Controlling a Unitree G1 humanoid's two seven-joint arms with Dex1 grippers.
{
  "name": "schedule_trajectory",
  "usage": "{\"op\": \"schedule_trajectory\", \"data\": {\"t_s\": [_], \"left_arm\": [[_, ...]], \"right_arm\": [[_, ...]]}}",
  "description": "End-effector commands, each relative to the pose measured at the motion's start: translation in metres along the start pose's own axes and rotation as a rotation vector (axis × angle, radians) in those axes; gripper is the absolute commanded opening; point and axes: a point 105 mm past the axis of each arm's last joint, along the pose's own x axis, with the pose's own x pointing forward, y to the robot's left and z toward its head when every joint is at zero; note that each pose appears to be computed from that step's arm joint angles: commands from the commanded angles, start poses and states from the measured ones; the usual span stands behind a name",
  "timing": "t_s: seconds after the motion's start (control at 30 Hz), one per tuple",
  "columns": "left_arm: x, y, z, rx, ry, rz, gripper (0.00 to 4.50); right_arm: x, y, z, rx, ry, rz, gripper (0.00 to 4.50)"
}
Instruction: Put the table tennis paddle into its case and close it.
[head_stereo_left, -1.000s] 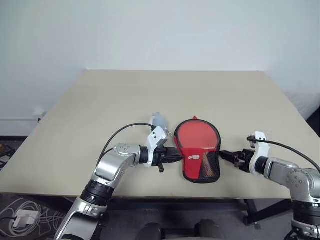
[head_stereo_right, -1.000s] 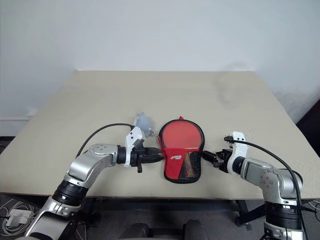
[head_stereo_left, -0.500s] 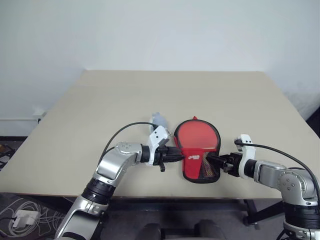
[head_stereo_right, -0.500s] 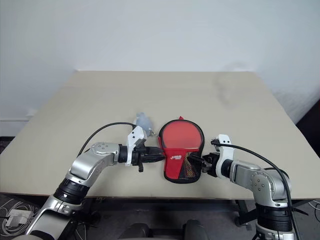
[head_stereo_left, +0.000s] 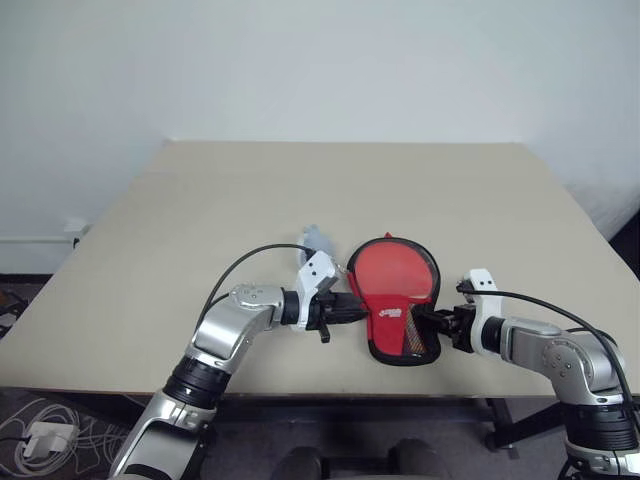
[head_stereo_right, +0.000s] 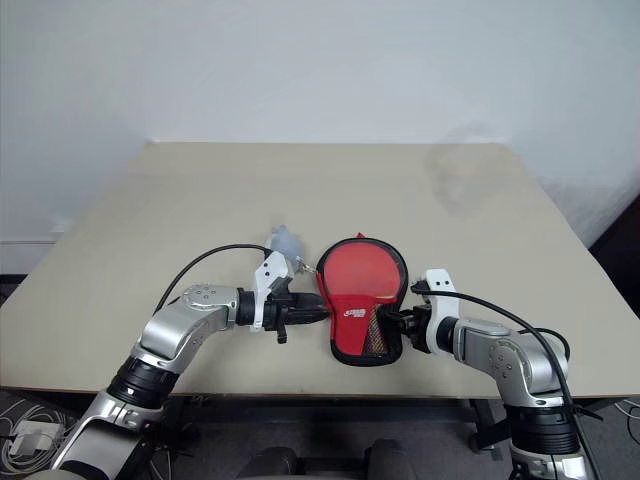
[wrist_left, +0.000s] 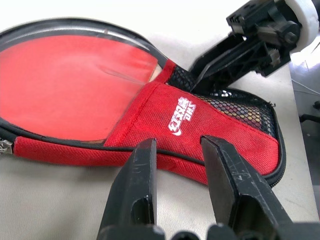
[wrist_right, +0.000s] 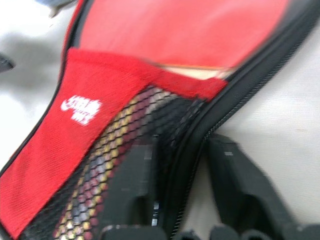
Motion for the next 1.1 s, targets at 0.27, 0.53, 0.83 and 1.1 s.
{"op": "schedule_trajectory", "data": {"t_s": [0.27,0.53,0.83,1.1], "left_arm": [[-0.007,0.008,0.016,0.045,-0.031,0.037,1.40],[-0.008,0.010,0.014,0.040,-0.032,0.048,1.40],[-0.007,0.011,0.011,0.034,-0.027,0.050,1.40],[-0.006,0.011,0.011,0.036,-0.027,0.044,1.40]], "right_arm": [[-0.002,0.010,-0.001,-0.069,0.030,0.079,0.01],[-0.029,0.005,-0.008,-0.084,0.071,0.125,0.01],[-0.053,0.007,-0.027,-0.103,0.138,0.162,0.01],[-0.083,0.006,-0.049,-0.077,0.210,0.146,0.01]]}}
